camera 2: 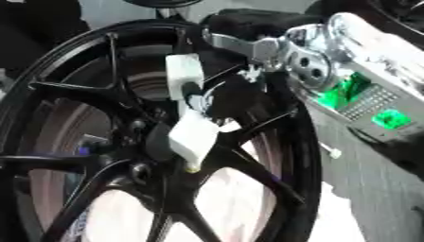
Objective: Pull the pin out of the wheel hub.
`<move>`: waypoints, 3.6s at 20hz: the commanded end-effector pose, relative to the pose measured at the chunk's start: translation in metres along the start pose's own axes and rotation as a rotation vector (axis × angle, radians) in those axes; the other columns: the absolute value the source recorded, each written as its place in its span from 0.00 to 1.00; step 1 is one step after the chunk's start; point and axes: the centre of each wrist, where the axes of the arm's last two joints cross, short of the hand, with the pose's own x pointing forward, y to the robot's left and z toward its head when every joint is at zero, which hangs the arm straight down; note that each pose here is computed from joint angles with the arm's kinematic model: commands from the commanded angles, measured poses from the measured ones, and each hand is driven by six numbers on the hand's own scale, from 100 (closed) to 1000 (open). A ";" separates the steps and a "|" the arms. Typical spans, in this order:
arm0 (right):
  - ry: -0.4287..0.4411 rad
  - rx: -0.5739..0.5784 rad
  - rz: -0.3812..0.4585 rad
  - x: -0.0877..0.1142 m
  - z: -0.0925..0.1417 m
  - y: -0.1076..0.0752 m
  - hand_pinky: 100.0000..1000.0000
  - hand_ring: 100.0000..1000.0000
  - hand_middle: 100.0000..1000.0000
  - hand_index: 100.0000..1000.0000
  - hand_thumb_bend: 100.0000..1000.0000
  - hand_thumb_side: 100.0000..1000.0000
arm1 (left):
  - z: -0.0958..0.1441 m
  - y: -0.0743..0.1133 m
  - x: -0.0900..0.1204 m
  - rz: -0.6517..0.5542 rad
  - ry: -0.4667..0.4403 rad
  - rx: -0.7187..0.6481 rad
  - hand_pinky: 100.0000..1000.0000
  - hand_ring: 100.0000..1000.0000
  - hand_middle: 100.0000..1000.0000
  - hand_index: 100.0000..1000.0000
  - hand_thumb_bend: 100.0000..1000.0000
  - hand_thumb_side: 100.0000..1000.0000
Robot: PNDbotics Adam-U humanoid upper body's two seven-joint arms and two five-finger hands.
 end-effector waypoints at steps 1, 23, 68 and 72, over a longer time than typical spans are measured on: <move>0.031 0.019 -0.023 -0.002 0.009 -0.004 0.90 0.85 0.74 0.83 0.00 0.25 | -0.003 0.000 0.007 0.000 -0.029 -0.006 0.61 0.46 0.49 0.68 0.08 0.33; 0.072 -0.047 -0.055 -0.003 0.011 0.001 0.87 0.66 0.29 0.47 0.00 0.17 | -0.004 -0.001 0.008 0.007 -0.030 -0.008 0.61 0.46 0.49 0.68 0.05 0.33; 0.568 -0.362 -0.153 -0.103 0.068 -0.042 0.85 0.57 0.11 0.30 0.01 0.00 | -0.002 0.003 0.005 0.003 0.001 0.003 0.62 0.47 0.50 0.68 0.06 0.30; 0.725 -0.382 -0.145 -0.128 0.110 -0.031 0.86 0.57 0.12 0.31 0.03 0.00 | -0.004 0.004 0.006 -0.002 -0.007 0.009 0.62 0.47 0.50 0.68 0.06 0.30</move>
